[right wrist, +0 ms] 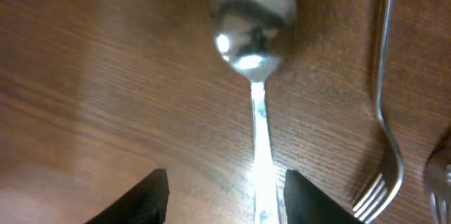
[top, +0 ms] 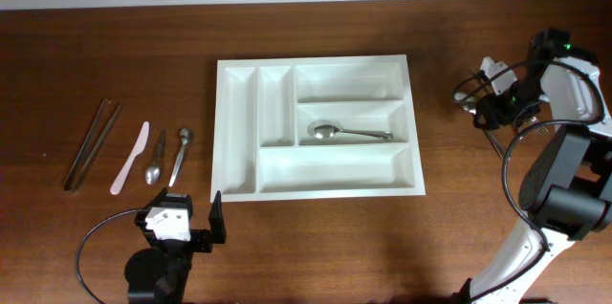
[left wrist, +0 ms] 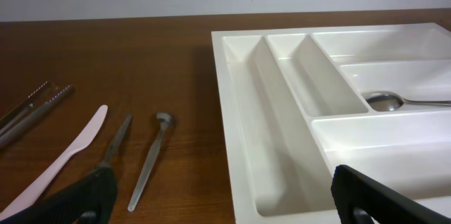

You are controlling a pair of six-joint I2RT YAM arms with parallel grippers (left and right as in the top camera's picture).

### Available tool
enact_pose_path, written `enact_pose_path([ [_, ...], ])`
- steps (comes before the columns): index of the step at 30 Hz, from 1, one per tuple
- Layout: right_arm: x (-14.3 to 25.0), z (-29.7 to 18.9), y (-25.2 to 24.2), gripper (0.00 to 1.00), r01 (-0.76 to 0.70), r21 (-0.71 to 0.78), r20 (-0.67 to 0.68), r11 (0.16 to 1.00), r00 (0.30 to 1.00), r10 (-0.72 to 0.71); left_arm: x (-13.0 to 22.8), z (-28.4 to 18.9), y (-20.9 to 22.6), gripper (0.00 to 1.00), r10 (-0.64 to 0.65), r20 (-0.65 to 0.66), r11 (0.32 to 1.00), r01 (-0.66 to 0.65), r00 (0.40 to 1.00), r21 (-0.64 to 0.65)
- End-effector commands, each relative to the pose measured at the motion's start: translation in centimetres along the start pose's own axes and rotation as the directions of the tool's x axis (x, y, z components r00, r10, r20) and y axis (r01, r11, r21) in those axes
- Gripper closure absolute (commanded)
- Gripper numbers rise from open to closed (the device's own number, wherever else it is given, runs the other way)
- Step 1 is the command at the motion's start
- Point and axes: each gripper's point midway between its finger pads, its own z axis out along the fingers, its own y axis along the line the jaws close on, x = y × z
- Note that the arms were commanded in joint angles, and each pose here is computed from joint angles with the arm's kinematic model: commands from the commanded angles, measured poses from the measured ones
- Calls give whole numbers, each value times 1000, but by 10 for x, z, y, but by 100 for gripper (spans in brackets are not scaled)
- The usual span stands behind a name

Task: Pack container
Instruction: 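Return the right gripper and grasp the second metal spoon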

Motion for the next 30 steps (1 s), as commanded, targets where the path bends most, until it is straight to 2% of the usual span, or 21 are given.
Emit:
enact_pose_path([
  [1, 8, 7, -8, 47, -27, 63, -13, 998, 1000, 28, 1, 1, 0, 1, -5, 1, 1000, 5, 1000, -4],
  [10, 6, 31, -15, 51, -22, 94, 26, 995, 999, 20, 1, 1, 0, 1, -5, 1, 1000, 5, 1000, -4],
  [18, 1, 43, -20, 66, -21, 100, 41, 995, 999, 17, 1, 1, 0, 1, -5, 1, 1000, 5, 1000, -4],
  [28, -3, 54, -19, 65, -19, 75, 58, 997, 998, 15, 2, 1, 0, 1, -5, 1, 1000, 5, 1000, -4],
  [30, -3, 54, -18, 60, -19, 74, 58, 997, 998, 15, 1, 1, 0, 1, -5, 1, 1000, 5, 1000, -4],
])
